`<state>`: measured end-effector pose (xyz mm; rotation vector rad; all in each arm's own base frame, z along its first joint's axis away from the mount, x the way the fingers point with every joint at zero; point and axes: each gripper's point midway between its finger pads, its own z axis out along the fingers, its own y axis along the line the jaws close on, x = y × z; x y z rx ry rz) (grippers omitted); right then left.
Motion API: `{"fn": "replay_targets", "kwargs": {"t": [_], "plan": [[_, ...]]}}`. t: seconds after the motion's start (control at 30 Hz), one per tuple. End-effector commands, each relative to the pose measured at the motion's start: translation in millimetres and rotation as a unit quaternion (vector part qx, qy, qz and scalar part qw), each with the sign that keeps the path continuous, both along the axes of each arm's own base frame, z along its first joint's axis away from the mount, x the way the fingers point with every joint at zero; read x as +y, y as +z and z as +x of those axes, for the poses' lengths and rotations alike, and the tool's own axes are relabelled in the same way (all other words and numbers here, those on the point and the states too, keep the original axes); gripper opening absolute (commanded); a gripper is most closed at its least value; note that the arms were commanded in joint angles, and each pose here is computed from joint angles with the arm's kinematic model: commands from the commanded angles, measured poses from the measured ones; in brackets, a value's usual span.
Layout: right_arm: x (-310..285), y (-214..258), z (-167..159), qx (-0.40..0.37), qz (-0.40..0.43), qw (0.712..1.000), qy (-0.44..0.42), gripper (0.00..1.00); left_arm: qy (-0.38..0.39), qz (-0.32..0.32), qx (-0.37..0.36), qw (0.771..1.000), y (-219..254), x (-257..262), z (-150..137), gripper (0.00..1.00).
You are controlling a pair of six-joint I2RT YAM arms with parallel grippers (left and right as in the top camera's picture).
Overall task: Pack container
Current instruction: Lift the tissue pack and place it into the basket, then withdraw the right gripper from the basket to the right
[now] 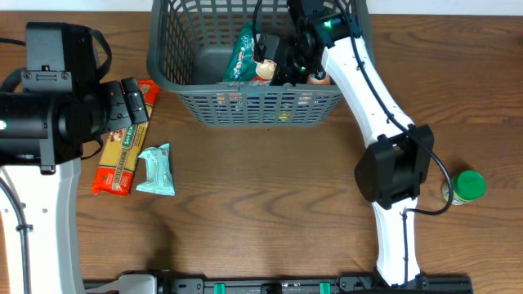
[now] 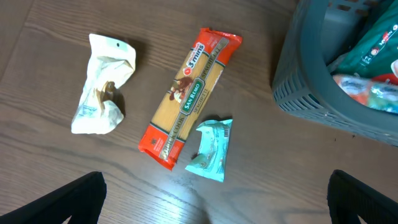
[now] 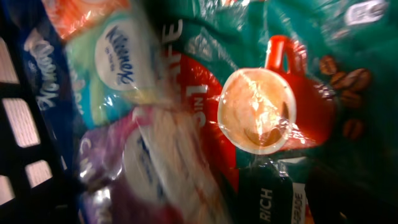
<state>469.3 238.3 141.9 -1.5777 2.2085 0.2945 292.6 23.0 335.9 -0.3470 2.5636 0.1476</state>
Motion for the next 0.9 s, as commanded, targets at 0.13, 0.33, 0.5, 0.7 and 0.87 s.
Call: {"fn": "replay_targets", "kwargs": {"t": [0.13, 0.33, 0.5, 0.7, 0.87], "plan": [[-7.5, 162.2, 10.7, -0.134, 0.122, 0.975, -0.126, 0.99, -0.002, 0.003, 0.004, 1.0, -1.4, 1.3, -0.7, 0.99], [-149.8, 273.8, 16.0, -0.202, 0.196, 0.837, -0.47, 0.99, -0.002, 0.003, 0.004, 1.0, -1.5, 1.3, -0.7, 0.99], [-272.7, 246.8, -35.8, -0.108, 0.165, 0.718, -0.667, 0.99, -0.002, 0.003, 0.004, 1.0, -1.4, 1.3, -0.6, 0.99], [-352.9, 205.6, -103.2, -0.005, 0.103, 0.609, -0.787, 1.0, -0.002, 0.003, 0.004, 1.0, -1.4, 1.3, -0.7, 0.99], [-366.6, 190.7, -128.9, 0.048, 0.1, 0.587, -0.802, 0.99, -0.002, 0.003, 0.004, 1.0, -1.5, 1.2, -0.7, 0.99]]}}
